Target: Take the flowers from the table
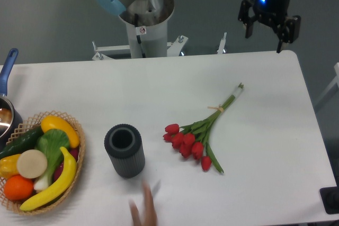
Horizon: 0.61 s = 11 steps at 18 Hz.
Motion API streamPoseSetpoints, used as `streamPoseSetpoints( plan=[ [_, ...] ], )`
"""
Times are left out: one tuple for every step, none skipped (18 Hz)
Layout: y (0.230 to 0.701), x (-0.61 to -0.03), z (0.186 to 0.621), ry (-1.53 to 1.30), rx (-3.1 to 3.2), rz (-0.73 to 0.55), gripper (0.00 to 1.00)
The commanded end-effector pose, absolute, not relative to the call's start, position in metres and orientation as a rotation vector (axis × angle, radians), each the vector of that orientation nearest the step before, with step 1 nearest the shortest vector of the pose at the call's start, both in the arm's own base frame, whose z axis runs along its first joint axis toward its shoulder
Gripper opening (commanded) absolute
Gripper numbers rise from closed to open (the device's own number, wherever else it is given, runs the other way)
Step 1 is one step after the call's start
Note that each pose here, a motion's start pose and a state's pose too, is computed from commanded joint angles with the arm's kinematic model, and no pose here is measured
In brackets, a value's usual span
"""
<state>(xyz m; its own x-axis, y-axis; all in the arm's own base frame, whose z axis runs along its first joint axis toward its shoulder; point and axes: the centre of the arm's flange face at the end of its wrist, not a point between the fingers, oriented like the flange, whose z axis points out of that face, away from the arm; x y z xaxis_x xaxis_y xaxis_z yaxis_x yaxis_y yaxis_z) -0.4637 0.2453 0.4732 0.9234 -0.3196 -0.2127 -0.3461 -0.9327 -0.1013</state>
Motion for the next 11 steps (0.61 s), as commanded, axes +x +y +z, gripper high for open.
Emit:
streamPoseSetpoints(
  plan=[
    [0.245, -0.4639, 0.4727, 0.528, -2.947, 0.295, 1.0],
    [0.2451, -0.4641, 0.4727, 0.533, -2.945, 0.302, 1.0],
    [0.2458, -0.4637, 0.4731, 0.533, -2.945, 0.3, 1.0],
    [0.2458, -0.4638, 0.4737, 0.531, -2.946, 0.3, 1.0],
    [0.2452, -0.4638, 0.4728, 0.522, -2.946, 0.295, 1.0],
    [0.2465, -0.4626, 0.4735, 0.517, -2.946, 0.296, 1.0],
    [0.2467, -0.4629, 0.4726, 0.512, -2.945, 0.291, 1.0],
    [0.2482, -0.4626, 0.4712, 0.514, -2.945, 0.288, 1.0],
    [0.2491, -0.4621, 0.4712, 0.505, -2.944, 0.287, 1.0],
    [0.25, -0.4622, 0.4698, 0.473, -2.939, 0.278, 1.0],
    [0.2513, -0.4612, 0.467, 0.432, -2.929, 0.263, 1.0]
  ],
)
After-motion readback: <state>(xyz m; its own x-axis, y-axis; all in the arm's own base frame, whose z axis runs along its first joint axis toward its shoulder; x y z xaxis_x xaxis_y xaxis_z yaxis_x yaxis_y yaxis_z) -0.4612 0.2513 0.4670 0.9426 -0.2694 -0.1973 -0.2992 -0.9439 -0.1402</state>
